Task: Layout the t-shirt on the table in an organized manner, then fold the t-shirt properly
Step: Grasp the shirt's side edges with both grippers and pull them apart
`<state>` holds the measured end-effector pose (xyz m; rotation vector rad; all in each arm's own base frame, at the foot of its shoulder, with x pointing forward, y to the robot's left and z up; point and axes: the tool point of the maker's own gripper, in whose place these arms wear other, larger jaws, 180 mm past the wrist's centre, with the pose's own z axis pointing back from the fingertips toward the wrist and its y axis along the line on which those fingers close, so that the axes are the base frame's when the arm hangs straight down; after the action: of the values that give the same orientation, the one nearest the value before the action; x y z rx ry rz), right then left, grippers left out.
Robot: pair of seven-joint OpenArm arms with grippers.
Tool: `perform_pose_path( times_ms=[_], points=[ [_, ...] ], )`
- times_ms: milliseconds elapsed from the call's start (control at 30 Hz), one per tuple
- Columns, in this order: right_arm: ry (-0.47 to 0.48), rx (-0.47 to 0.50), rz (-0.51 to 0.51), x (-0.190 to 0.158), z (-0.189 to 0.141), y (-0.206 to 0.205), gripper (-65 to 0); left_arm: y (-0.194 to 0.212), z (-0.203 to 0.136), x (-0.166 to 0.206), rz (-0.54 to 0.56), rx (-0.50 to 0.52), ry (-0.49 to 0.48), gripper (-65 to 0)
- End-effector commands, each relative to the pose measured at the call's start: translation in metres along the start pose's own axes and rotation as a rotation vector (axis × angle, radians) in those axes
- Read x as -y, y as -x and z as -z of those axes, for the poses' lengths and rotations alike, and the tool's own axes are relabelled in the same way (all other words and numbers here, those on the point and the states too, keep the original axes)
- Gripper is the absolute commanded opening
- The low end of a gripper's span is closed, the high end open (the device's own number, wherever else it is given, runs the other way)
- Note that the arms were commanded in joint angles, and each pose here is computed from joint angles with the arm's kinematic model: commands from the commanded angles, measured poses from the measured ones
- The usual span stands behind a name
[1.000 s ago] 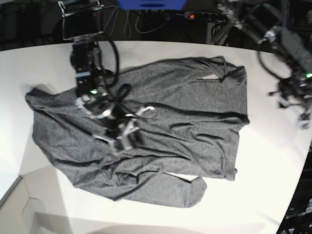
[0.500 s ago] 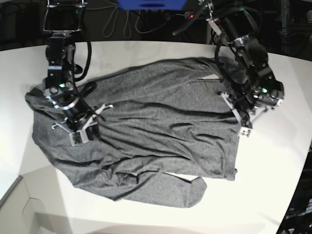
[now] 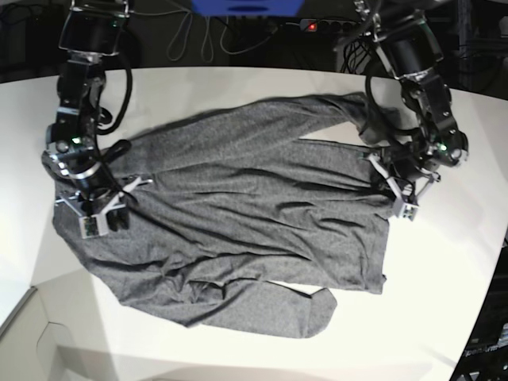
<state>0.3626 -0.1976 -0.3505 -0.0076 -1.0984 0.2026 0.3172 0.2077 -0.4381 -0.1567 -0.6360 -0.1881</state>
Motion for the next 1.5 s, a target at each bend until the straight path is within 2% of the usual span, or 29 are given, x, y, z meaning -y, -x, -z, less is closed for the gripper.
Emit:
perform_pose_path(
  times_ms=[0,233,533,733,800,900,1100,1200,1267,1467],
  points=[
    [0.011,0.061,-0.015,0.008,-0.001,-0.02,-52.5,0.043,-0.007,-0.025,0.027,-0.201,-0.09,-64.8],
    [0.061,0.073,0.005,0.028,-0.004,-0.024,-52.5,0.044,-0.035,-0.082,-0.001,-0.198,-0.206,-64.8],
    [0.055,0.071,0.006,0.026,-0.002,-0.024,-52.5,0.032,-0.037,-0.083,0.006,-0.179,-0.214,-64.8],
    [0.049,0.042,0.023,0.028,0.01,-0.019,-53.1,-0.001,-0.061,-0.092,0.062,-0.114,-0.29,-64.8],
    [0.063,0.0,0.001,0.039,0.009,-0.014,-56.8,-0.013,-0.075,-0.095,0.084,-0.101,-0.328,-64.8],
    [0.072,-0.006,-0.003,0.046,0.013,-0.025,-65.0,-0.038,-0.096,-0.095,0.095,-0.023,-0.358,-64.8],
    [0.082,0.008,-0.027,0.055,0.018,-0.046,-65.0,-0.091,-0.125,-0.094,0.098,0.156,-0.374,-64.8],
    [0.058,0.013,-0.058,0.049,0.026,-0.055,-65.0,-0.124,-0.118,-0.092,0.079,0.215,-0.345,-64.8],
    [0.038,-0.003,-0.069,0.047,0.037,-0.057,-65.0,-0.15,-0.098,-0.077,0.067,0.237,-0.269,-64.9],
    [-0.015,-0.104,-0.061,0.046,0.077,-0.048,-65.0,-0.183,-0.036,-0.036,0.051,0.21,-0.073,-64.9]
  ],
)
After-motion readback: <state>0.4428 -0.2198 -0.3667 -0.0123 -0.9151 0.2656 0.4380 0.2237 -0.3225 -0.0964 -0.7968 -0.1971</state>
